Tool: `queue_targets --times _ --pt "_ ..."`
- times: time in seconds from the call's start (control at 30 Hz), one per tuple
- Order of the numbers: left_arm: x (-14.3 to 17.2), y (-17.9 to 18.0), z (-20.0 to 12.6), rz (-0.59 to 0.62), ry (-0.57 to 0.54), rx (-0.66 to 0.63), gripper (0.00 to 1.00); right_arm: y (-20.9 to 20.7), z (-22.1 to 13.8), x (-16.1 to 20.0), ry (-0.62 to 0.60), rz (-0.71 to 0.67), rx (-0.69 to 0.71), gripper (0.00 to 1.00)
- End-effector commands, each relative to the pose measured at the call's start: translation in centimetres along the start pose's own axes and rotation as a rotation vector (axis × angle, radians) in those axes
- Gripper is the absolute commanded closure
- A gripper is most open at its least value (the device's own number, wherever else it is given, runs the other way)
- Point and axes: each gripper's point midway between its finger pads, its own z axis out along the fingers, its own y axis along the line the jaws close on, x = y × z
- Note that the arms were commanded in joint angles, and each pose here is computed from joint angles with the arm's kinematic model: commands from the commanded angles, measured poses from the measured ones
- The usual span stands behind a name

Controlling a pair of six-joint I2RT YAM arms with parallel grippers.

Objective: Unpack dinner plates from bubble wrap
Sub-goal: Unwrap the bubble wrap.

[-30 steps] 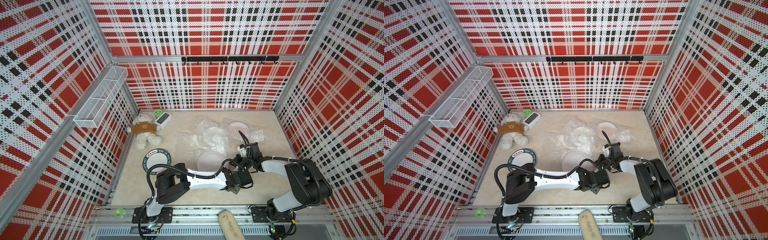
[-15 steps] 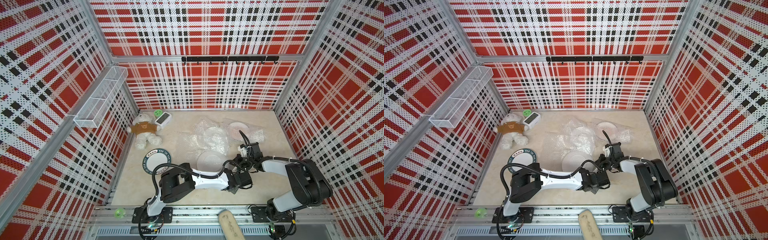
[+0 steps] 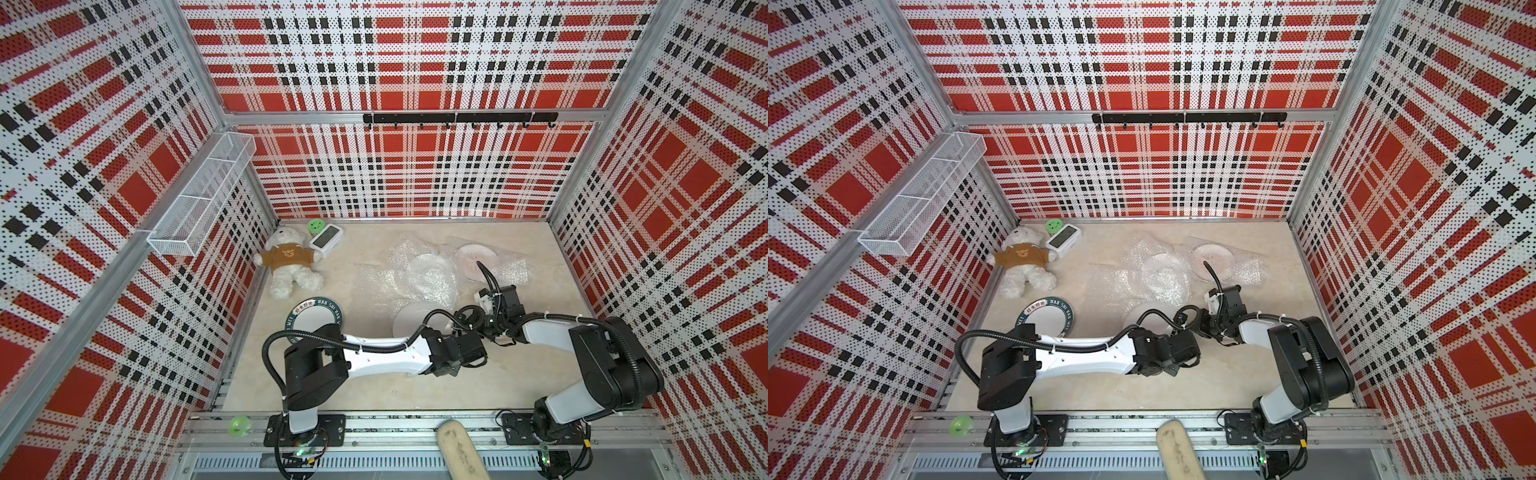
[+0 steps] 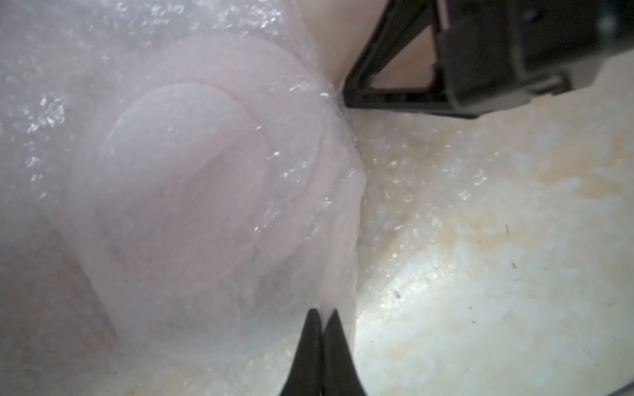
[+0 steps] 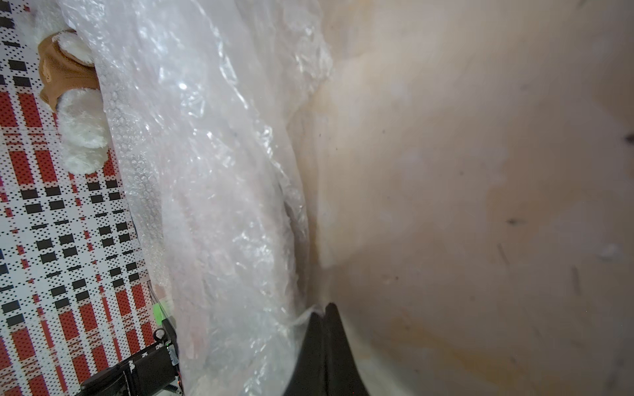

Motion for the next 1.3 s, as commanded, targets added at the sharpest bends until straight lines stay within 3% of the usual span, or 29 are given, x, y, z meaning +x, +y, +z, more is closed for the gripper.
queue_targets --times 0.0,0.67,1.27 --pt "0.6 2.8 -0.4 -0.065 0.001 -0.057 1.00 -0.2 0.2 -1.7 -0.064 -0.020 0.019 1.00" --pt "0.4 12.1 -2.7 -0.290 -0.045 -0.088 1.00 -2.7 0.1 -1.5 -0.109 0.024 0.110 1.00" --pt "2.4 19.2 -4.0 -0.369 -0.053 -0.221 1.00 -4.0 -0.1 -1.2 -0.106 0.026 0.174 1.00"
